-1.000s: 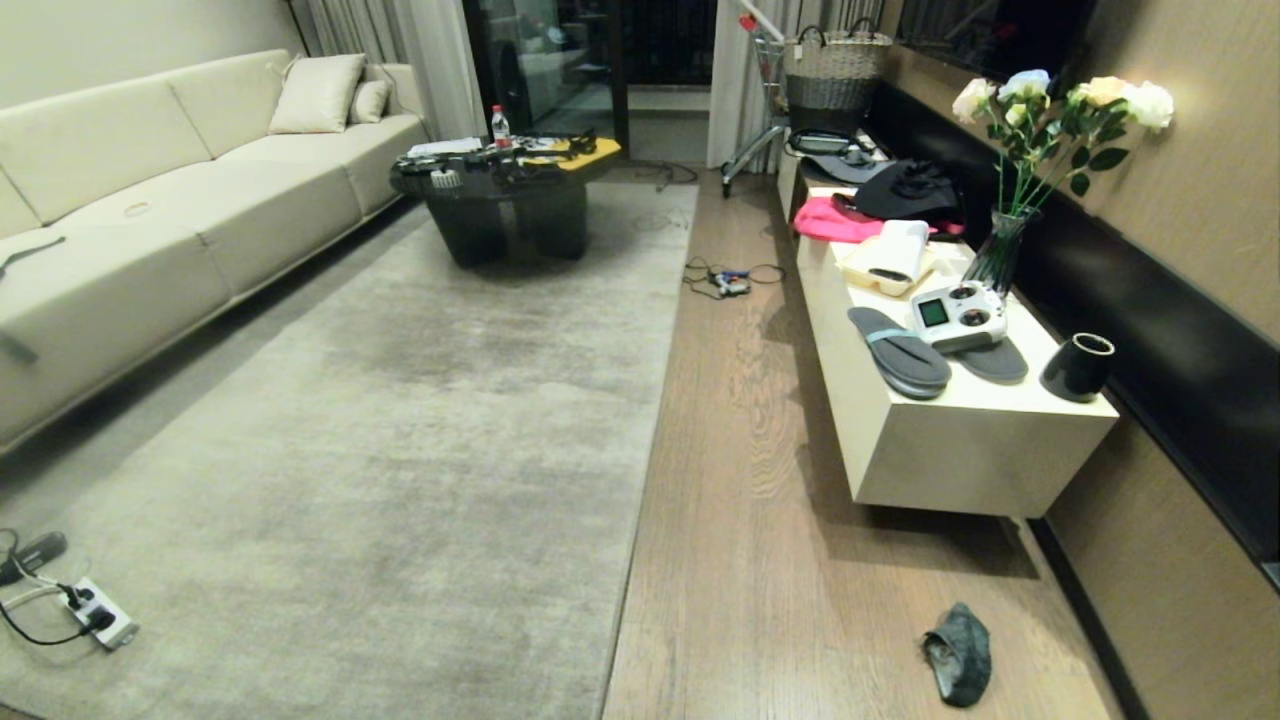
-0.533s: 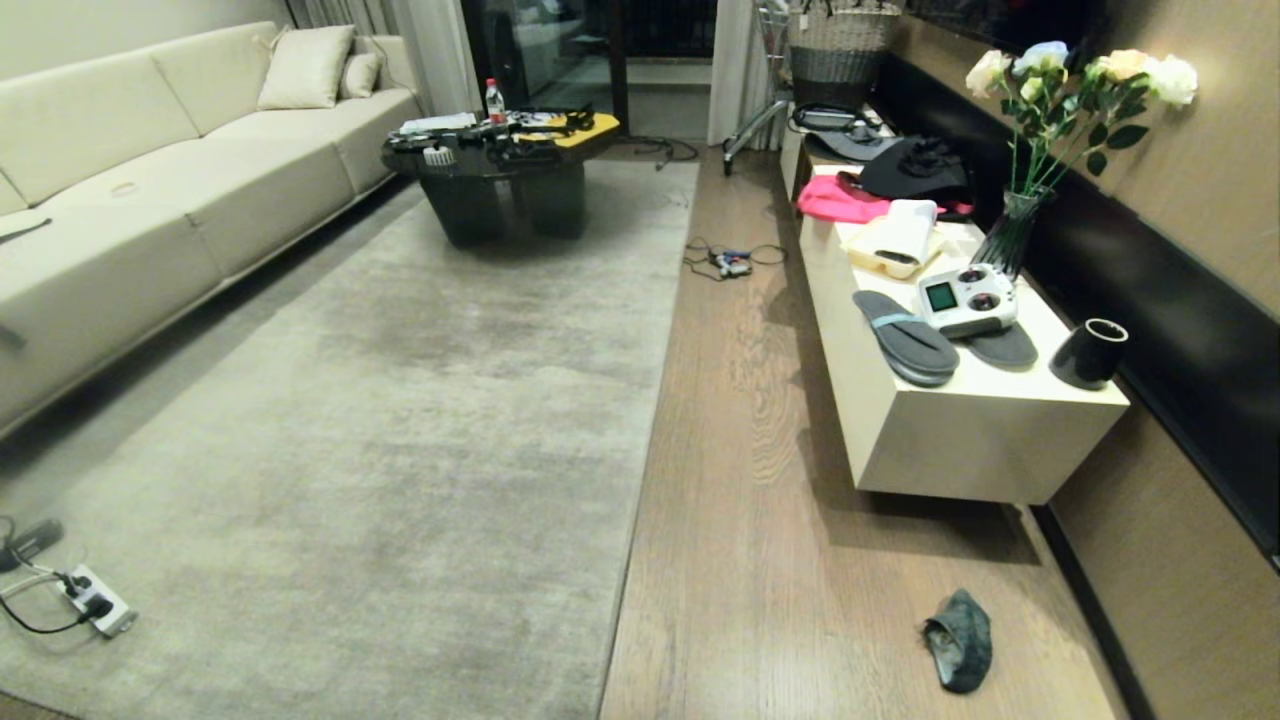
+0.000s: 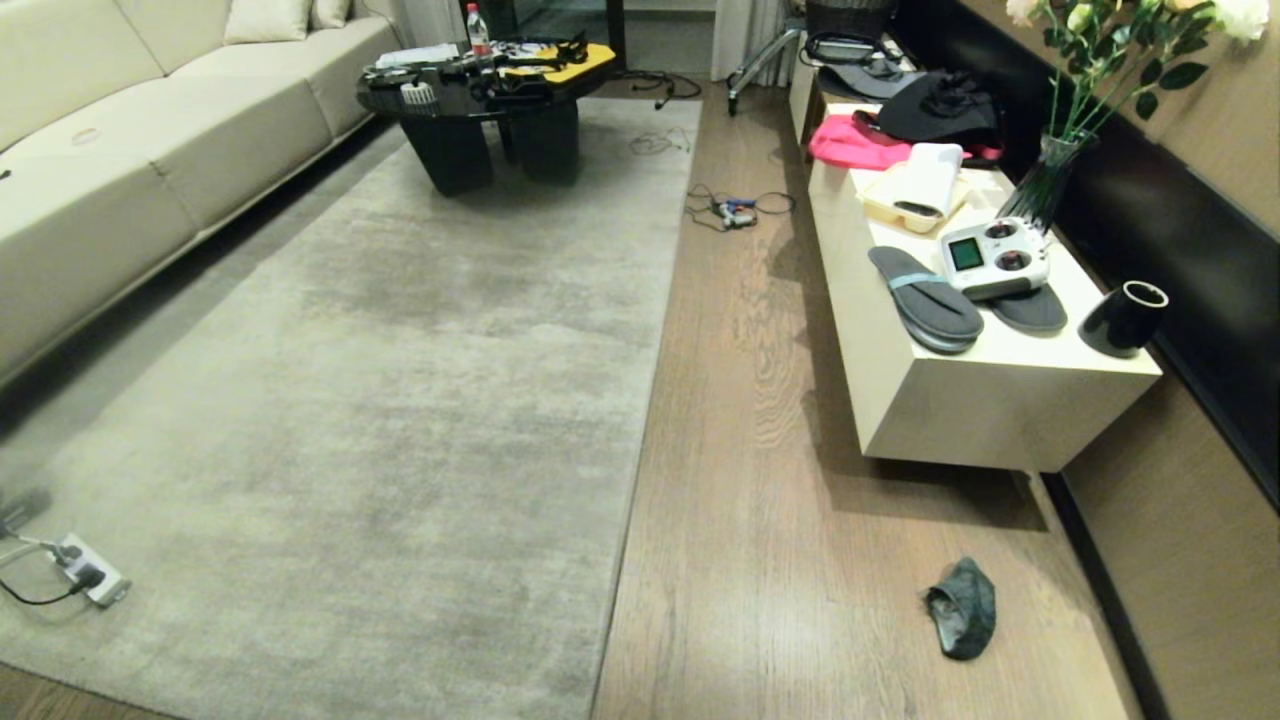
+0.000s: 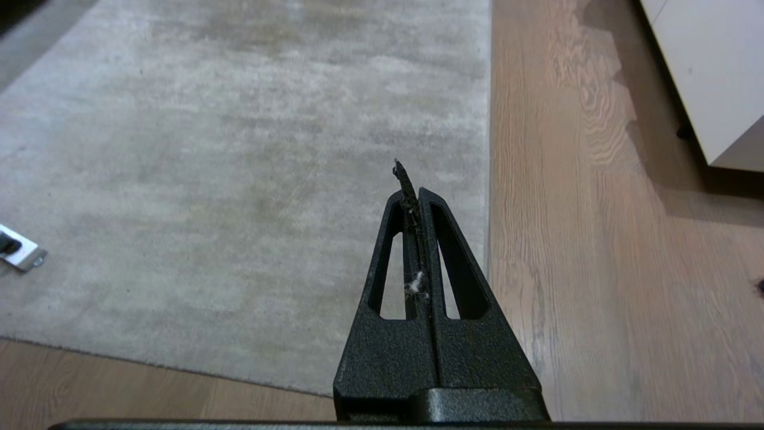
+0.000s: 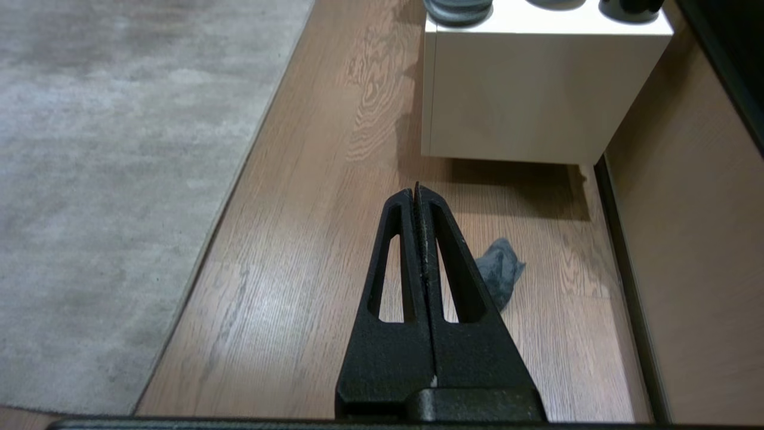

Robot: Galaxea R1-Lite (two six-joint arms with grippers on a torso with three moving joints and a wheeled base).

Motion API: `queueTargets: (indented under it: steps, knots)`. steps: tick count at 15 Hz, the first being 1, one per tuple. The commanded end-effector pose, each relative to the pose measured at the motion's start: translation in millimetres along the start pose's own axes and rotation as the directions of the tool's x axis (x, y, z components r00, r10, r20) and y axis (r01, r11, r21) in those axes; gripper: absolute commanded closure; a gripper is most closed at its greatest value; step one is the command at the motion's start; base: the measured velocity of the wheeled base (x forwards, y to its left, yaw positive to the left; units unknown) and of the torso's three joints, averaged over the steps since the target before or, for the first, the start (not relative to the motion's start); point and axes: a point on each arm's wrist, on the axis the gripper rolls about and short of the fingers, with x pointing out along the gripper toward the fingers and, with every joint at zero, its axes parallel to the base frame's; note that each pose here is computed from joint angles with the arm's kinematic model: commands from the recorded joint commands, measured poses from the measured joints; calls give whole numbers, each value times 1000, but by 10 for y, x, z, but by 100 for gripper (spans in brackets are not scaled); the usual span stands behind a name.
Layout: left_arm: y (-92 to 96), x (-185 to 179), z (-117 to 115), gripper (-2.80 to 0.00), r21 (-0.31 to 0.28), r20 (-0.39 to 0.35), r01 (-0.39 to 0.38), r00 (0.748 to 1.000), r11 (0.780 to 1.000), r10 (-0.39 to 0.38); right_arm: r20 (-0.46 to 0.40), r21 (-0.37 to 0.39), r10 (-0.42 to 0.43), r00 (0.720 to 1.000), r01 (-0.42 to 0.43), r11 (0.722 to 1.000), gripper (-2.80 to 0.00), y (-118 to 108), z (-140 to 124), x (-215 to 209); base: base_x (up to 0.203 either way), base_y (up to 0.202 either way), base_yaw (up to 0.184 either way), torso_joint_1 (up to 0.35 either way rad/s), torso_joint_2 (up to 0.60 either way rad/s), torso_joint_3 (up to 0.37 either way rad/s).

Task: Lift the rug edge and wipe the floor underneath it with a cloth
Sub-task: Pick up the rag

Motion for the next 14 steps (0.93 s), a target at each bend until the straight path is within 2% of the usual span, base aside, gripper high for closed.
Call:
queueTargets:
  steps: [1, 14]
  knots:
    - [0, 1, 1, 0, -6, -1, -1, 1000, 1000, 1, 0, 0, 1, 1000, -1, 1000, 0, 0, 1, 0, 0, 0, 0, 10, 9, -203]
    - [1, 1, 2, 0, -12, 1, -6, 1000, 1000, 6, 0, 0, 1, 1000, -1, 1000, 0, 0, 1, 0, 0, 0, 0, 3, 1, -196]
